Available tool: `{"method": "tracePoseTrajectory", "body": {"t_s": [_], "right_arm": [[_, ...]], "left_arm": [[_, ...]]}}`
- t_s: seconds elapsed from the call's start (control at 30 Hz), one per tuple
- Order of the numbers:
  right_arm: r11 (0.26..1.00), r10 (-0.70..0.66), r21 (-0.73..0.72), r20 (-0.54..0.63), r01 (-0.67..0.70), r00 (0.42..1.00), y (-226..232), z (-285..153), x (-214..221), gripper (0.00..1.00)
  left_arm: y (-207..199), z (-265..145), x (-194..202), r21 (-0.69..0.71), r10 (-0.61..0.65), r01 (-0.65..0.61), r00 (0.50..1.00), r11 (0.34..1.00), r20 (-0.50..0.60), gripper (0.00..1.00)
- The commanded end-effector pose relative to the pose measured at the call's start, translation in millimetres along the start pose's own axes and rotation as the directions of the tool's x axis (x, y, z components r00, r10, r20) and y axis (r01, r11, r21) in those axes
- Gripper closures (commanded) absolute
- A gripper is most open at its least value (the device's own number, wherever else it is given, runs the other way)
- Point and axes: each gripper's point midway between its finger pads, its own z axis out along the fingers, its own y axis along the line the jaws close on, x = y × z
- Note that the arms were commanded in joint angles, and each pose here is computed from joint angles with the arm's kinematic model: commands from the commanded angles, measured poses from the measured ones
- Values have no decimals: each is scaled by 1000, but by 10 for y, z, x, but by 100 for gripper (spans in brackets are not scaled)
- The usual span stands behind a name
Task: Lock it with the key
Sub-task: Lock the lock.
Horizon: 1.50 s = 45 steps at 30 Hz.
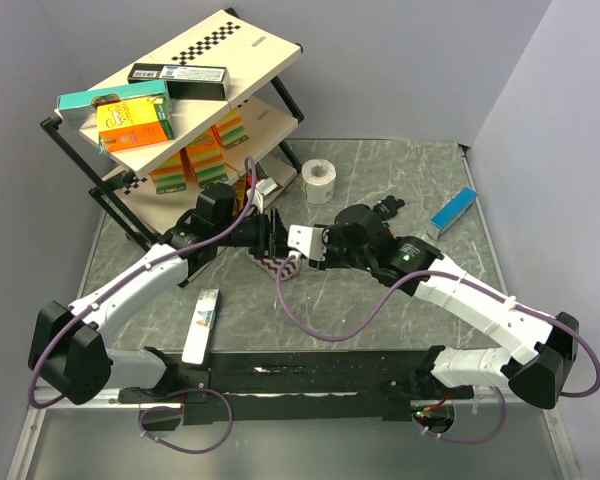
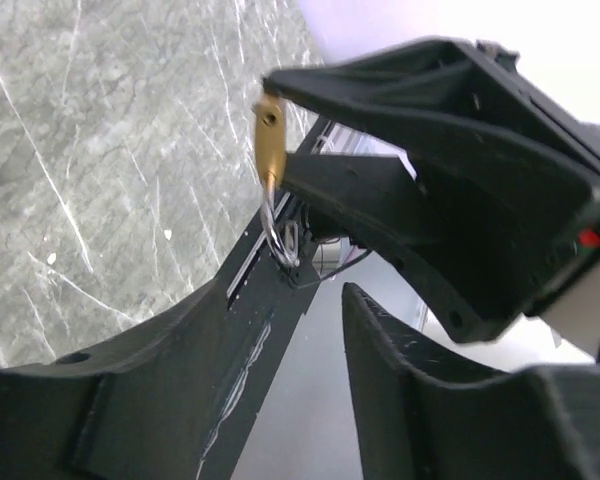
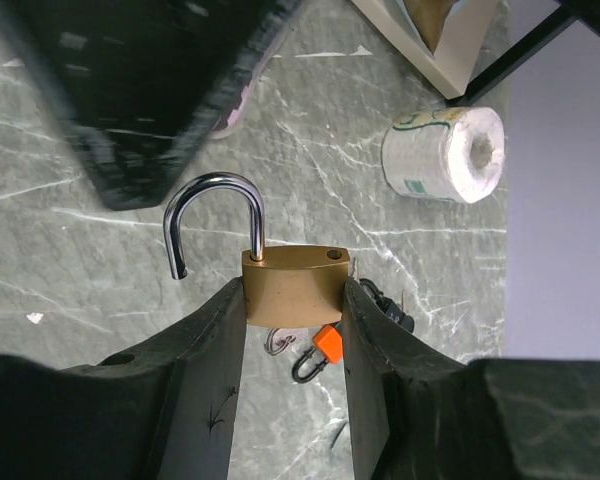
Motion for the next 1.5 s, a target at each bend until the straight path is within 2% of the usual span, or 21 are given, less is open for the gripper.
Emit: {"method": "tracePoseTrajectory", "body": {"t_s": [0.0,0.1,0.47,0.67,0.7,0.8,0.83,0.9,0.93,0.97,1.03,1.1,1.27,1.3,1.4,1.47], "right_arm": [[996,-17,88,49,12,999,-236,-97,-230,100],[996,-14,88,57,9,998,-229,-94,-257,100],[989,-45,140,51,38,998,-304,-92,-305,100],[988,-48,146,52,40,997,-301,-107,-318,100],[989,-50,143,53,42,997,-293,-106,-322,100],[993,-35,115,50,29,998,-251,-113,-316,100],[994,-30,103,52,25,998,-240,-124,-328,92],[998,-5,55,65,1,998,-137,-134,-338,58],[999,5,45,80,-9,997,-120,-172,-357,34],[1000,17,18,98,-19,995,-67,-179,-387,21],[1000,30,-11,94,-30,995,-25,-220,-370,5],[996,49,-80,123,-40,991,89,-243,-406,1],[969,169,-209,169,-132,971,199,-427,-421,0],[952,204,-272,207,-144,957,264,-483,-500,0],[911,325,-338,239,-235,915,188,-654,-514,0],[874,401,-408,296,-265,867,192,-807,-621,0]], "left_arm": [[-222,39,-206,53,22,-25,998,998,56,48],[-239,101,-198,63,14,-17,999,998,51,54],[-145,241,-202,44,-46,44,999,998,27,61],[-126,262,-216,37,-50,49,998,998,25,80],[-122,267,-216,37,-48,47,999,998,23,87],[-132,269,-218,45,-43,42,999,998,22,99],[-146,263,-223,49,-35,34,999,998,24,99],[-167,254,-218,56,-30,29,999,998,21,99],[-166,250,-211,59,-32,31,999,998,17,99],[-180,235,-225,71,-32,31,999,997,19,99],[-207,204,-223,99,-40,38,999,994,17,99],[-209,187,-230,108,-35,33,999,994,15,99],[-338,121,-181,164,28,-26,1000,986,-5,99],[-364,103,-170,173,38,-36,999,984,-8,99],[-401,66,-137,192,98,-93,995,977,-14,99],[-390,50,-114,191,146,-141,989,971,-15,99]]}}
